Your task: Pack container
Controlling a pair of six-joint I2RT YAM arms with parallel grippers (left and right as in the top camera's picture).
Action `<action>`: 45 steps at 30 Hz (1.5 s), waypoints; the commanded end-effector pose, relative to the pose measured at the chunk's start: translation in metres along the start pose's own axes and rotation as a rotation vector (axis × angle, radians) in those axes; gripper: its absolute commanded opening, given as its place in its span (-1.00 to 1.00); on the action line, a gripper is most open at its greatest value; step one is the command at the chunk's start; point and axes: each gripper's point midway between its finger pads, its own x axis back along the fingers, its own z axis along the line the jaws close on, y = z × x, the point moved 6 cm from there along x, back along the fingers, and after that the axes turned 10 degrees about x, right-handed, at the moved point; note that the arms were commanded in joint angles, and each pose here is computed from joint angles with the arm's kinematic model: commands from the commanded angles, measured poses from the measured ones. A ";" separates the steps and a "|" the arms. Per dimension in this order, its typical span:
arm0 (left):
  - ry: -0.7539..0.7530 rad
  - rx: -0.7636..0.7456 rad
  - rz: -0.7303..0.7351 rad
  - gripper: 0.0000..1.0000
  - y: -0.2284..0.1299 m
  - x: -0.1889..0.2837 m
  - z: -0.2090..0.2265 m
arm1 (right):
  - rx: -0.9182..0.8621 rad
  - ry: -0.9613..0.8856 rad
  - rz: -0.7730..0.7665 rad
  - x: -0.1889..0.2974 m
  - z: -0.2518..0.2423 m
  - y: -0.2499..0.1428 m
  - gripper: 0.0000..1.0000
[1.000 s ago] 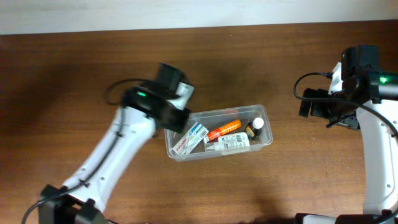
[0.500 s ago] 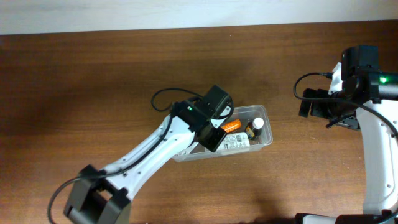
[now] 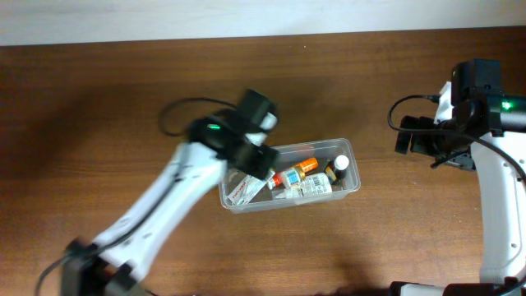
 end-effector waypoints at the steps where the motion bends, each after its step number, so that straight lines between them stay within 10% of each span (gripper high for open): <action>1: 0.074 0.195 -0.151 0.99 0.016 0.047 0.060 | 0.089 0.079 -0.033 -0.001 0.013 0.005 0.99; 11: 0.146 0.539 -0.138 0.99 -0.001 0.055 0.161 | 0.230 0.061 -0.086 0.002 0.040 0.011 0.97; 30: 0.060 0.397 -0.710 0.99 -0.137 0.139 0.106 | 0.205 0.036 -0.590 0.029 0.025 -0.132 0.97; 45: 0.087 0.402 -0.461 0.99 -0.199 0.118 0.100 | 0.205 0.035 -0.639 0.026 0.023 -0.149 0.97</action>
